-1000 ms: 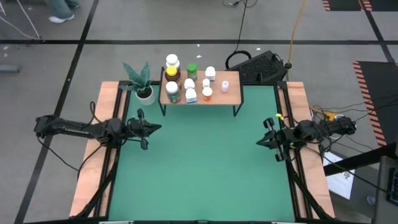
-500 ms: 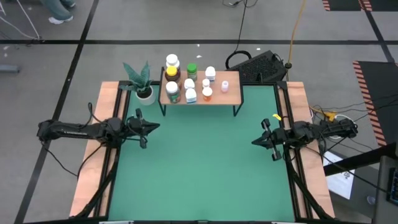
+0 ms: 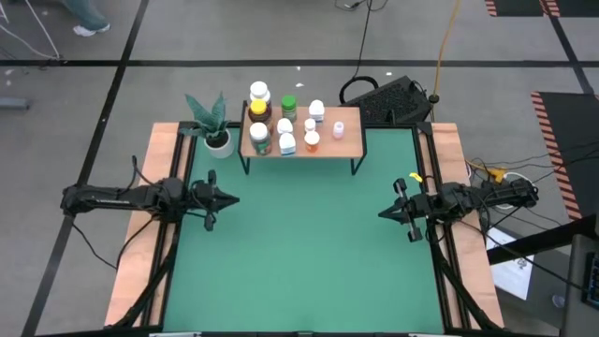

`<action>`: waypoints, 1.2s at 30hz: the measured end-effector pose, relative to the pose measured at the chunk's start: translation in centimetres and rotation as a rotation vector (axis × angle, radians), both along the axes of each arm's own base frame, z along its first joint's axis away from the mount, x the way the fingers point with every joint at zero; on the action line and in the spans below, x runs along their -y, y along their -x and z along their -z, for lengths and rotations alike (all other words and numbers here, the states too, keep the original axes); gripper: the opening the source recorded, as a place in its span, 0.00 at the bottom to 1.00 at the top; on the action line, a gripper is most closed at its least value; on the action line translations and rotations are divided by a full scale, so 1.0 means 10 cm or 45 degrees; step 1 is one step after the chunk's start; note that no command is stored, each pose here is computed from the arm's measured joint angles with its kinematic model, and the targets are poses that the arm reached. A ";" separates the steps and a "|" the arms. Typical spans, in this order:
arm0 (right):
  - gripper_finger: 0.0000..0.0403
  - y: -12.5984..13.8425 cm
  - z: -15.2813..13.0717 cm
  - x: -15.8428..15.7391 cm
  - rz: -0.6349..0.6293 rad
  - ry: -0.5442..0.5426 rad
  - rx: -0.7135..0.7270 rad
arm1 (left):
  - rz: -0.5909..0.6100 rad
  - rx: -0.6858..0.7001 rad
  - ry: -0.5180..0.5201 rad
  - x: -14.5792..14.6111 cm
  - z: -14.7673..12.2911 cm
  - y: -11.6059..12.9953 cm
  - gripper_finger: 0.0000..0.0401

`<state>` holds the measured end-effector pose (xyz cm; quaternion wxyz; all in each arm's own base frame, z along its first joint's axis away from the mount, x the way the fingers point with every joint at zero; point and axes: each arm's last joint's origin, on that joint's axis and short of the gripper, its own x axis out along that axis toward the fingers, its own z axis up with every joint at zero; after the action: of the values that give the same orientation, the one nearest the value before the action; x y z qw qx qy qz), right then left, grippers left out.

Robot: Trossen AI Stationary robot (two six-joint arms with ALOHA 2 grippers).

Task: Pick and place medicine bottles onto shelf by color
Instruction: Return to Home Position

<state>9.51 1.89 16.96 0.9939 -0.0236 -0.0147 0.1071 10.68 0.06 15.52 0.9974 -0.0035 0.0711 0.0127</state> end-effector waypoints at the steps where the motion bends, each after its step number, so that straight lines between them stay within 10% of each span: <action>1: 0.00 0.00 0.00 0.00 0.000 0.001 -0.001 | 0.001 -0.001 -0.001 0.00 0.00 0.00 0.04; 14: 0.00 -0.04 0.06 0.01 0.065 0.070 -0.082 | -0.072 -0.021 -0.288 -0.03 0.00 -0.01 0.02; 19: 0.00 -0.06 0.00 0.01 0.104 0.075 -0.010 | -0.235 0.133 -0.042 -0.05 -0.12 -0.01 0.05; 36: 0.00 -0.06 0.05 0.03 0.198 0.102 -0.068 | -0.182 0.008 -0.081 -0.03 -0.15 0.05 0.05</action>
<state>10.12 1.55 16.49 0.9975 -0.0616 0.0178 0.0306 10.19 0.36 17.07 0.9938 0.0230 0.0672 0.0860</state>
